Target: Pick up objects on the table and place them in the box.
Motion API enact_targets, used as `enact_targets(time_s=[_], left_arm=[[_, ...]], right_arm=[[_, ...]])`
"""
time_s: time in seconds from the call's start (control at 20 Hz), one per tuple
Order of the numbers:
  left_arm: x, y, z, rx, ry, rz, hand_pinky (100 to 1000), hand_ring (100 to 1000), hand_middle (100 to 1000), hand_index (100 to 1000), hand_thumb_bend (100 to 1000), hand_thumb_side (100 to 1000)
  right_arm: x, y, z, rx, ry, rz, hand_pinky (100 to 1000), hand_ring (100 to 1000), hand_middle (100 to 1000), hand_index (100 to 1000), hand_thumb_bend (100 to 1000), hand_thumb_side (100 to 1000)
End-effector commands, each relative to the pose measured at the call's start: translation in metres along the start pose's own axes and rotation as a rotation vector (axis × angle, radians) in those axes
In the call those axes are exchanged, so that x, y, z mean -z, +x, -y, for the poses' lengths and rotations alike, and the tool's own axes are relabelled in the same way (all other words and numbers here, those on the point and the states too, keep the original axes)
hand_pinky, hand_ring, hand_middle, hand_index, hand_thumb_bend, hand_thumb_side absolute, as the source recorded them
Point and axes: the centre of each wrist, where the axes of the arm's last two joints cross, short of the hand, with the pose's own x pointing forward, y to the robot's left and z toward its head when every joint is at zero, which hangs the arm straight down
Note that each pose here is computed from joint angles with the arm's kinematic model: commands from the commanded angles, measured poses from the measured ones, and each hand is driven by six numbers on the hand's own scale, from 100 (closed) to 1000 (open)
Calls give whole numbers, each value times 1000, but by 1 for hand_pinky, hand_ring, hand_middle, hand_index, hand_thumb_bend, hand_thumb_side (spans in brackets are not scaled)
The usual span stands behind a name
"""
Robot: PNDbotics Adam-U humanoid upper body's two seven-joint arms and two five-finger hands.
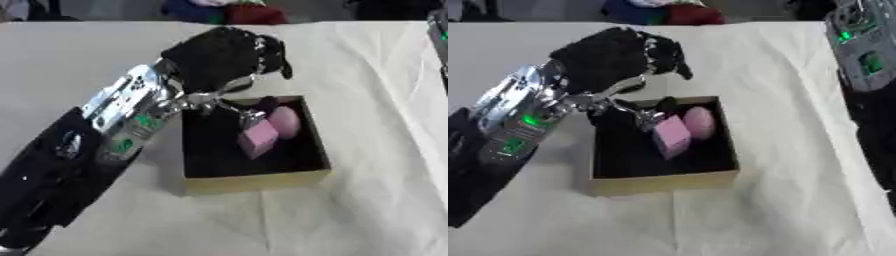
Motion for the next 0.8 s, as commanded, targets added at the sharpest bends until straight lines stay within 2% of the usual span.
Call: enact_targets(time_s=[0.05, 0.15, 0.3, 0.6, 0.75, 0.8], left_arm=[[-21, -7, -29, -94, 98, -34, 434, 582, 708, 788, 100, 380], [-38, -15, -38, -180, 151, -78, 476, 597, 733, 802, 100, 409], [-58, -33, -42, -292, 262, -143, 499, 606, 744, 809, 100, 469], [-100, -63, -41, -405, 510, -234, 510, 616, 747, 809, 100, 576], [-118, -72, -38, -442, 639, -243, 519, 625, 743, 802, 100, 655], [-124, -75, -36, -450, 678, -249, 520, 626, 743, 801, 100, 766]], right_arm=[[5, 4, 19, -20, -54, 22, 854, 758, 618, 758, 100, 906], [4, 5, 22, -21, -70, 27, 855, 760, 620, 759, 100, 902], [2, 7, 26, -19, -98, 35, 857, 761, 622, 760, 100, 906], [-4, 12, 32, 0, -132, 43, 859, 763, 623, 761, 100, 908], [-7, 14, 33, 12, -148, 47, 861, 763, 624, 760, 100, 898], [-9, 15, 34, 18, -156, 47, 862, 763, 623, 760, 100, 922]])
